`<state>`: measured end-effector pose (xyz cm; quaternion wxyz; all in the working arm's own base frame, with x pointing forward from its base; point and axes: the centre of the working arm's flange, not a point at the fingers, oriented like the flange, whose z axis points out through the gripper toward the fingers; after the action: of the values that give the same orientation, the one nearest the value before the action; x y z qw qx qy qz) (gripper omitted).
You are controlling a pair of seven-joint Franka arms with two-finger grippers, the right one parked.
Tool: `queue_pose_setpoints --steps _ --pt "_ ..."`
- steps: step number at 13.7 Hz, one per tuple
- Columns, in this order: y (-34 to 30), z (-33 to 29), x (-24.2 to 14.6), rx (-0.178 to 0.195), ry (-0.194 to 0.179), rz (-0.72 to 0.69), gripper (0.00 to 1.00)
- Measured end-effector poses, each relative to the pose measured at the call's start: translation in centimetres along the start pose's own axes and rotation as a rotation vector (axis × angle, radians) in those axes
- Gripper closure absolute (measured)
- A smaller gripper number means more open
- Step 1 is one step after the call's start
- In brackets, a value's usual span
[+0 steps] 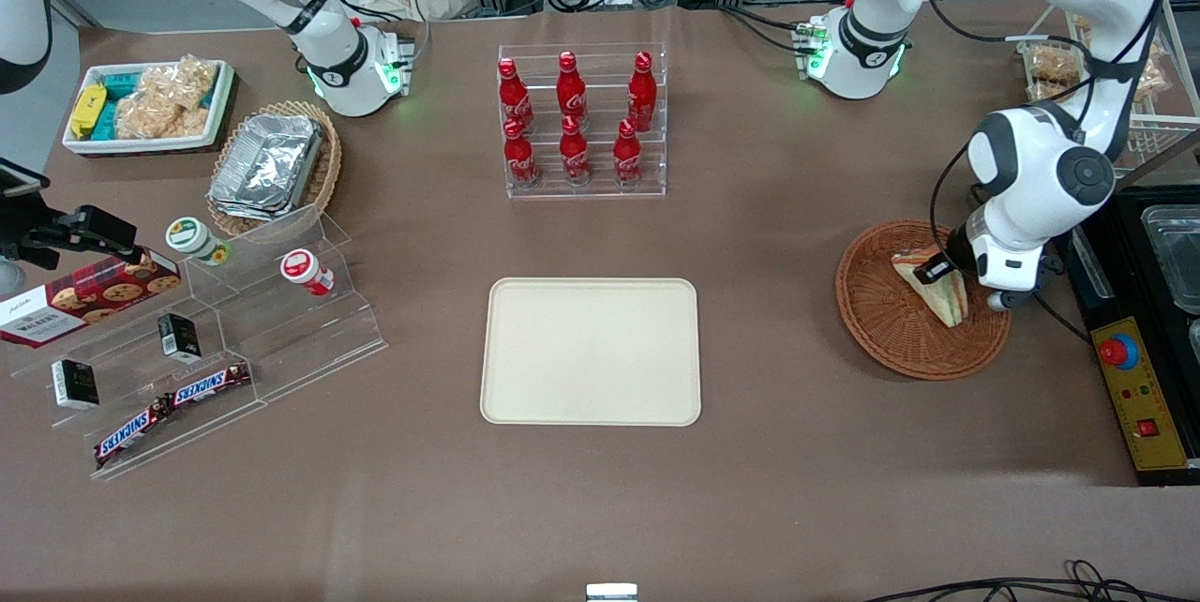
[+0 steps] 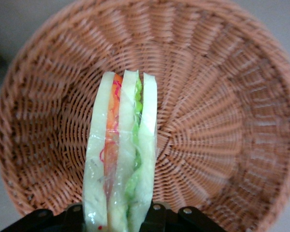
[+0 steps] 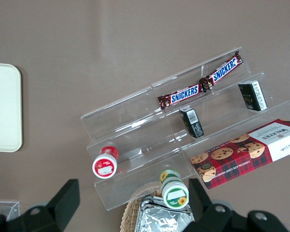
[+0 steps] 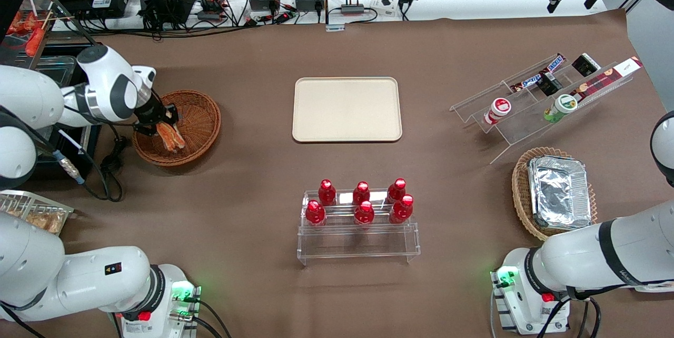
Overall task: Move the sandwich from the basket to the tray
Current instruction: 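Lift the sandwich out of the basket with the left gripper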
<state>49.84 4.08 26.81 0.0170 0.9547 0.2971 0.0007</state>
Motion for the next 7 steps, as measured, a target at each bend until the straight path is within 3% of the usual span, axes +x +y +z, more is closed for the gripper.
queue_pose_setpoints --steps 2,4,7 --pt "1.2 -5.4 -0.7 0.003 0.011 0.038 0.69" --pt "4.7 -10.1 -3.6 0.013 0.014 0.129 0.80" --pt "13.4 -13.8 -10.2 0.029 0.003 0.327 0.80"
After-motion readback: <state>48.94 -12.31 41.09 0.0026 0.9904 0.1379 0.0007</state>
